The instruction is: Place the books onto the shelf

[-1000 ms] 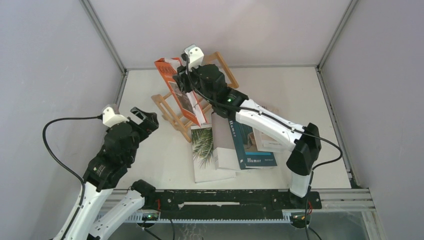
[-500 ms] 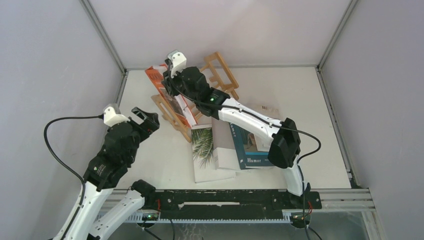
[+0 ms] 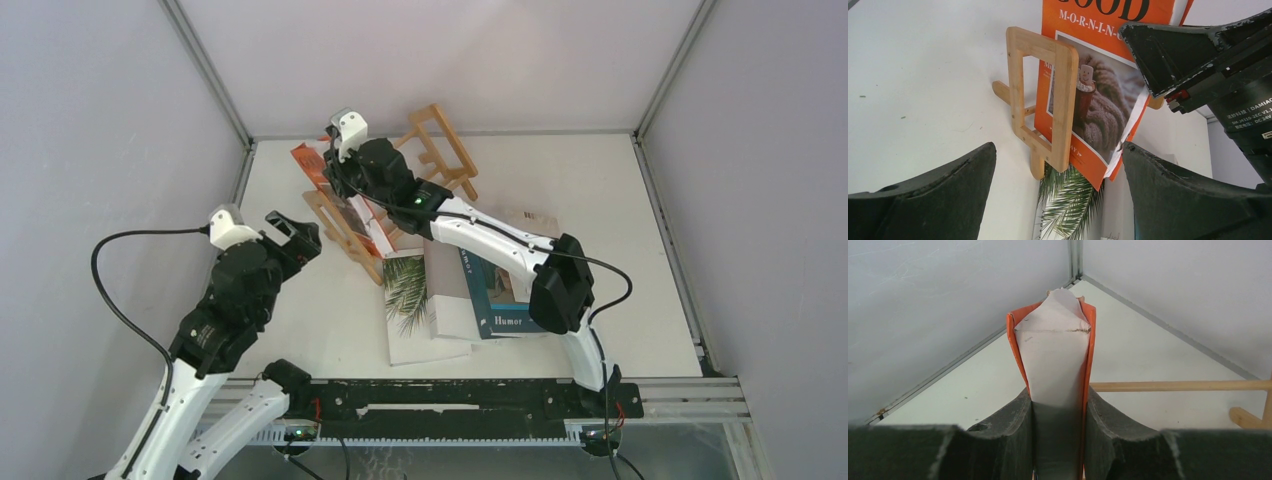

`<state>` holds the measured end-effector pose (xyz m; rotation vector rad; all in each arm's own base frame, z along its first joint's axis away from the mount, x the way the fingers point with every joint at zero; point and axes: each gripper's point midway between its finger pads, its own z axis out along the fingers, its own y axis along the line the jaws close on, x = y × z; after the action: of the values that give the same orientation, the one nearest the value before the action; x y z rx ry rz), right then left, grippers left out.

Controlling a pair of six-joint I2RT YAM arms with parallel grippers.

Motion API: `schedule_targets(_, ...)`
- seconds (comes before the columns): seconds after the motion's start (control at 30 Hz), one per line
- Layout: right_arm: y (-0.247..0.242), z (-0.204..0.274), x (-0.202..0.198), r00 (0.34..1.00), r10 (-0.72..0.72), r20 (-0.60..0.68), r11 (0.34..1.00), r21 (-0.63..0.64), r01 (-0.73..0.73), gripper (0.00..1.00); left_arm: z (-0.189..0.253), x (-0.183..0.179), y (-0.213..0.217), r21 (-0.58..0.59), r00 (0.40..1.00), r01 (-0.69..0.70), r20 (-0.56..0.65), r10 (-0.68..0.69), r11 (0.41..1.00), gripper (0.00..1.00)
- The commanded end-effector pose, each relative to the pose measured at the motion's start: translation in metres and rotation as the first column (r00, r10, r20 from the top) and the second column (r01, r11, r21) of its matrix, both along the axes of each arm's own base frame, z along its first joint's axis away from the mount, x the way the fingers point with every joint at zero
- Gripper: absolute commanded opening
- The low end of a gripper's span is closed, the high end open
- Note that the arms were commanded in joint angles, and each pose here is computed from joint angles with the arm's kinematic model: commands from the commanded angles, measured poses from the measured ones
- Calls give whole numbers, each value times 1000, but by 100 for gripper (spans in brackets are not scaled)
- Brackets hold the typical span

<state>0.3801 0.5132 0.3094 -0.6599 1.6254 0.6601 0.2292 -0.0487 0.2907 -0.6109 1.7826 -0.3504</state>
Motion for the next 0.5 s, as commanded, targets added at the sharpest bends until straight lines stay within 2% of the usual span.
schedule_targets(0.0,9,20,2,999,27,26,998,54,-28,37,26,5,-6,-36,997,19,72,-17,999,99)
schedule_targets(0.27,25,14,3,999,52,16,997,48,-53,38,27,5,-4,-32,997,13,77,-10,999,99)
schedule_targets(0.47,31,5,1,998,64,9,997,30,-65,44,24,3,-2,-35,997,4,79,-1,999,99)
